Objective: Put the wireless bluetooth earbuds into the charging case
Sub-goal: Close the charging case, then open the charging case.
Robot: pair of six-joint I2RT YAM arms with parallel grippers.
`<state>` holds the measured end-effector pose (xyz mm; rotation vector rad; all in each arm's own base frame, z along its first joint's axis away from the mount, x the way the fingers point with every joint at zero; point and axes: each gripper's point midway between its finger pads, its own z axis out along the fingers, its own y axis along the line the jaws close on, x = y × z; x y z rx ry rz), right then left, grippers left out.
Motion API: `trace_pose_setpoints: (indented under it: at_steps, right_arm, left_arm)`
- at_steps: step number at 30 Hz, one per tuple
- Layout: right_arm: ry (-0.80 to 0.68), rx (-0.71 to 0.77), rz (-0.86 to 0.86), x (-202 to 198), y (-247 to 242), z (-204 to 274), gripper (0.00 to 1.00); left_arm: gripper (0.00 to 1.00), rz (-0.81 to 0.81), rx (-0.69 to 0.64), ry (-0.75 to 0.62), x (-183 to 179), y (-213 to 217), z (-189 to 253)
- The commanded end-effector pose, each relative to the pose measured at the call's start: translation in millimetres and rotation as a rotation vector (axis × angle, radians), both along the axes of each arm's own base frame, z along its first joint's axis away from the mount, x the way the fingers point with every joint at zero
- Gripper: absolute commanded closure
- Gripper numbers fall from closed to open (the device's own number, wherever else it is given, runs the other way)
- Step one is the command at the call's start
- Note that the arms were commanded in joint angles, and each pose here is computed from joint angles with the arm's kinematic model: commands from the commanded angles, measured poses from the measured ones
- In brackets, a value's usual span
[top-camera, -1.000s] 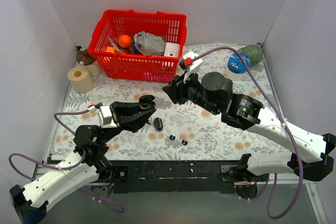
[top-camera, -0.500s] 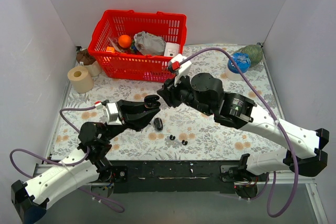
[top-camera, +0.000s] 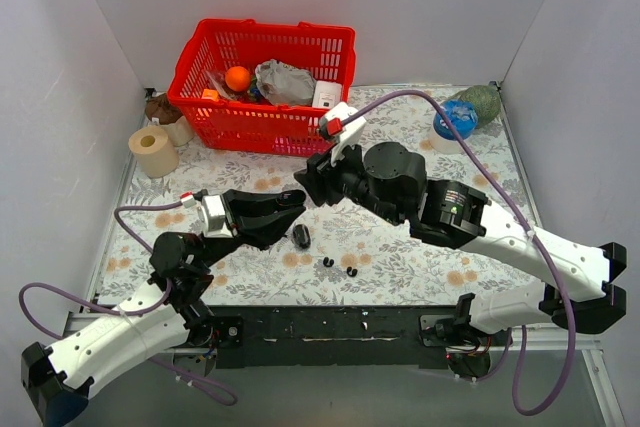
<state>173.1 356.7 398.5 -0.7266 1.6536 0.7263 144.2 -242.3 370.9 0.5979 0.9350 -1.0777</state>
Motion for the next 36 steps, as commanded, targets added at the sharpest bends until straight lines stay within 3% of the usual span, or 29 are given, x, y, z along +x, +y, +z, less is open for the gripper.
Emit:
trace_pose_setpoints:
  at_steps: [1,6,15,36]
  right_arm:
    - [-0.053,0.103,-0.143,14.6,-28.8,32.8,0.45]
    - [-0.071,0.124,-0.175,17.8,-42.6,36.8,0.42]
    - [-0.091,0.105,0.163,-32.5,-14.7,24.6,0.44]
    - [-0.111,0.102,0.122,-23.6,-4.8,36.2,0.45]
  left_arm:
    - [1.00,0.005,-0.019,-0.012,-2.8,4.7,4.3]
    - [1.00,0.009,-0.029,-0.014,-6.4,9.9,5.1]
    - [1.00,0.109,-0.111,0.008,5.3,27.5,26.6]
    - [1.00,0.009,-0.035,-0.020,-4.7,8.0,17.2]
